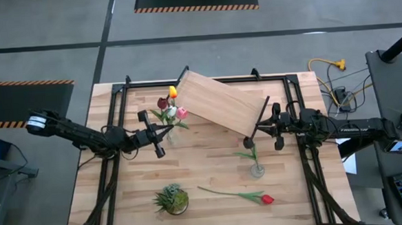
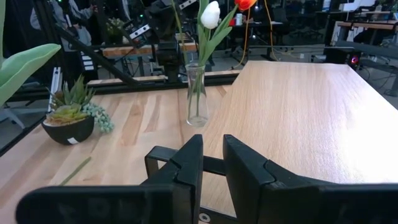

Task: Pick and place flowers into a vace then onto a shelf
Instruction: Put the pink tulip into the left transparent vase

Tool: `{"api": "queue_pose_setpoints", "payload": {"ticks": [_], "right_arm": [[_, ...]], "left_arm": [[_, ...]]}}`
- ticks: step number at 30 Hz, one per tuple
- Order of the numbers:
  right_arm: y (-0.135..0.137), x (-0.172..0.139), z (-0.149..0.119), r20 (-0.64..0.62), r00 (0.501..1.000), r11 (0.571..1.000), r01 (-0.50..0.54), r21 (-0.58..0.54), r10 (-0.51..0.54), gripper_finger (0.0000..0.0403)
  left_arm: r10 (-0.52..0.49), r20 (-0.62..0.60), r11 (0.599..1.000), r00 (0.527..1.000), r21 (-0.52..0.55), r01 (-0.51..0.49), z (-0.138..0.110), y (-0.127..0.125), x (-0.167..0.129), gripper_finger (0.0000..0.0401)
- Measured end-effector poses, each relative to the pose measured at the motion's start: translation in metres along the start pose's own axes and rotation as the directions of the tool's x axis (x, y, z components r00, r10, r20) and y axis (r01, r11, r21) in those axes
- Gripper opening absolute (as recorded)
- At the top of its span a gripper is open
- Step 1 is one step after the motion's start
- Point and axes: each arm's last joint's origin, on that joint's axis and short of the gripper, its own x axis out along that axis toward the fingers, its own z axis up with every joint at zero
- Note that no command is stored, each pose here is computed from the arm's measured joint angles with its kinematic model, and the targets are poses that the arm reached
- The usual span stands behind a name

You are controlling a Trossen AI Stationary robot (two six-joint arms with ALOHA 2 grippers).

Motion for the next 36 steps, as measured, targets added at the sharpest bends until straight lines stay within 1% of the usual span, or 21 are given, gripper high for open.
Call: {"api": "queue_pose_setpoints", "payload": {"ticks": [5, 10, 14, 17, 20, 29, 36], "right_arm": [[0.000, 0.000, 0.000, 0.000, 1.000, 1.000, 0.000, -0.003, 0.000, 0.0057], [0.000, 0.000, 0.000, 0.000, 1.000, 1.000, 0.000, -0.003, 0.000, 0.0057], [0.000, 0.000, 0.000, 0.000, 1.000, 1.000, -0.001, -0.003, 0.001, 0.0057], [0.000, 0.000, 0.000, 0.000, 1.000, 1.000, 0.000, -0.003, 0.000, 0.0057], [0.000, 0.000, 0.000, 0.000, 1.000, 1.000, 0.000, -0.003, 0.000, 0.0057], [0.000, 0.000, 0.000, -0.001, 1.000, 1.000, 0.000, -0.002, 0.000, 0.0057], [0.000, 0.000, 0.000, -0.001, 1.000, 1.000, -0.001, 0.000, 0.001, 0.0057]], "left_arm": [[0.004, 0.016, 1.000, 1.000, -0.010, -0.004, 0.004, 0.001, 0.002, 0.0000], [-0.006, 0.104, 0.996, 0.995, -0.088, 0.015, 0.009, 0.001, 0.003, 0.0000], [-0.012, 0.105, 0.996, 0.994, -0.091, 0.021, 0.009, -0.001, 0.006, 0.0000], [-0.001, 0.128, 0.995, 0.992, -0.099, 0.014, 0.010, -0.002, 0.011, 0.0000], [0.003, 0.142, 0.997, 0.990, -0.072, 0.008, 0.009, -0.003, 0.018, 0.0000], [-0.008, 0.102, 1.000, 0.995, -0.028, 0.011, -0.001, -0.009, 0.023, 0.0000], [0.012, 0.075, 0.998, 0.997, 0.062, -0.016, -0.004, -0.008, 0.021, 0.0000]]}}
